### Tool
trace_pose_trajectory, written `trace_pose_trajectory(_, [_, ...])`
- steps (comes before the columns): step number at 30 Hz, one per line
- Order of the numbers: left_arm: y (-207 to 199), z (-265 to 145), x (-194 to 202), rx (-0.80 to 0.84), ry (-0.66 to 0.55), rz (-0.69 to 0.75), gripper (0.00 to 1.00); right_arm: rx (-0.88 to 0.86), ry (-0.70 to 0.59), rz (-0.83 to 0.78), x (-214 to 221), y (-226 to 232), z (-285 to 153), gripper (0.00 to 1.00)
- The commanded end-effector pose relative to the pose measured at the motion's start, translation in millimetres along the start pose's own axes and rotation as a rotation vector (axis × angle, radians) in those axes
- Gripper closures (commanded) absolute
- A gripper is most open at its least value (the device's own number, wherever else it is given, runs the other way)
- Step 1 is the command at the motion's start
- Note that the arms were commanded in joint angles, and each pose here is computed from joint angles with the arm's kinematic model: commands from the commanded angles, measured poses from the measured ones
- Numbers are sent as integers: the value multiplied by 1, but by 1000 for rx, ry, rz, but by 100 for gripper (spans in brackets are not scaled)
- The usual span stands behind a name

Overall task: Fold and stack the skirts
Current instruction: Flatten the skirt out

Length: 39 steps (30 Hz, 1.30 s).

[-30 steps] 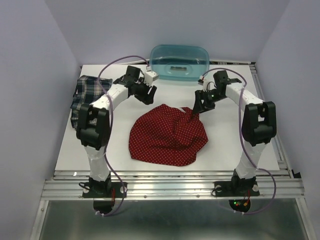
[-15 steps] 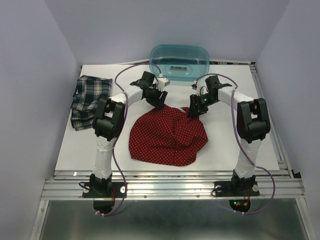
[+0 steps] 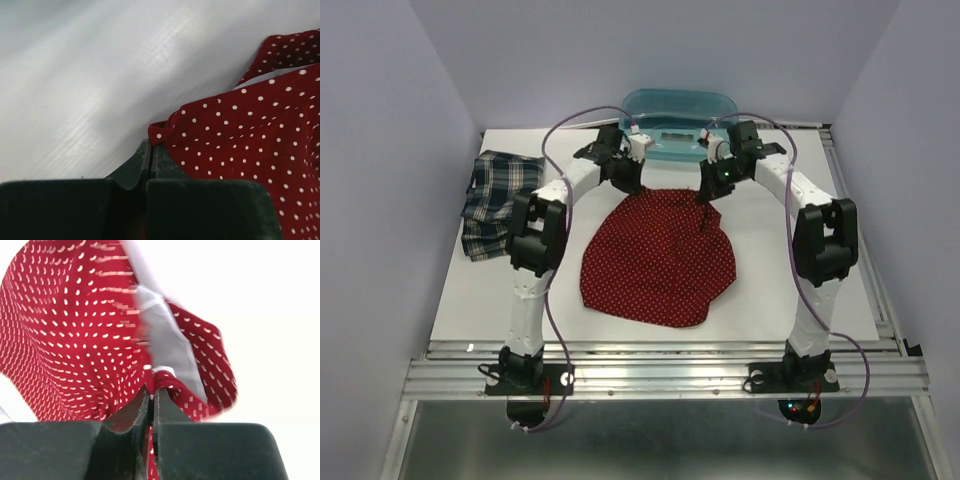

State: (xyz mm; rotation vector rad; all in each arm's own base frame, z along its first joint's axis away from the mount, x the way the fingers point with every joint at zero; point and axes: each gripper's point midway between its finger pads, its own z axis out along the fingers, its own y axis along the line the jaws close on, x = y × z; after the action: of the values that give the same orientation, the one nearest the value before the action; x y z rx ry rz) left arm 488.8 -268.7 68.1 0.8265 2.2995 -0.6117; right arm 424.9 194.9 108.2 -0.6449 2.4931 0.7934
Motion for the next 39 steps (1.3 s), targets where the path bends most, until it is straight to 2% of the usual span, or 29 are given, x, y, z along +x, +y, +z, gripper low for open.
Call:
trace_pose_trajectory(1, [19, -124, -122, -120, -331, 111, 100, 200, -273, -269, -106, 3, -83, 99])
trace_pose_trajectory(2, [21, -155, -137, -154, -377, 166, 100, 229, -306, -297, -116, 3, -100, 99])
trace_pose_trajectory(4, [17, -180, -139, -178, -391, 225, 100, 268, -342, -375, -128, 6, -125, 99])
trace_pose_trajectory(5, [7, -212, -147, -197, -432, 308, 100, 282, -372, -425, -132, 18, -145, 99])
trace_pose_trajectory(8, [-5, -223, -115, -179, -426, 379, 100, 301, -377, -578, -122, 30, -166, 99])
trace_pose_trajectory(9, [-23, -253, -114, -184, -478, 439, 100, 278, -323, -593, -97, 27, -154, 99])
trace_pose_trajectory(10, [-30, -238, -78, -140, -430, 496, 100, 270, -350, -694, -90, 43, -170, 99])
trace_pose_trajectory(11, [-51, -265, -72, -143, -478, 577, 100, 259, -335, -730, -74, 46, -169, 99])
trace_pose_trajectory(12, [-59, -263, -52, -118, -466, 618, 100, 221, -243, -773, -32, 36, -145, 99])
trace_pose_trajectory(13, [-67, -241, -7, -64, -400, 661, 97, 217, -257, -834, -16, 47, -155, 99])
trace_pose_trajectory(14, [-80, -254, 7, -75, -412, 710, 87, 200, -220, -890, 4, 48, -146, 99])
trace_pose_trajectory(15, [-84, -232, 58, -21, -311, 686, 53, 166, -136, -875, 45, 40, -124, 96])
trace_pose_trajectory(16, [-92, -227, 78, 1, -276, 746, 39, 138, -106, -902, 63, 46, -116, 91])
trace_pose_trajectory(17, [-99, -232, 93, 2, -268, 776, 29, 130, -98, -928, 76, 51, -115, 68])
trace_pose_trajectory(18, [-101, -228, 109, 9, -243, 777, 4, 108, -74, -941, 91, 54, -107, 38])
trace_pose_trajectory(19, [-102, -220, 133, 17, -201, 762, 1, 81, -24, -943, 116, 56, -91, 16])
trace_pose_trajectory(20, [-105, -226, 135, 2, -211, 775, 1, 88, -21, -944, 123, 59, -90, 3])
trace_pose_trajectory(24, [-104, -232, 137, -28, -200, 742, 1, 74, -3, -870, 132, 63, -85, 4])
trace_pose_trajectory(27, [-105, -228, 135, -11, -164, 718, 7, 98, 30, -800, 129, 57, -83, 18])
trace_pose_trajectory(28, [-101, -224, 133, -22, -139, 705, 13, 123, 42, -783, 128, 52, -84, 28])
trace_pose_trajectory(32, [-107, -205, 132, 7, -74, 717, 21, 111, 68, -731, 133, 49, -76, 39])
trace_pose_trajectory(35, [-111, -184, 131, 17, 4, 764, 23, 132, 92, -689, 142, 38, -65, 40])
trace_pose_trajectory(39, [-103, -158, 126, -12, 88, 780, 33, 185, 146, -588, 152, 20, -51, 44])
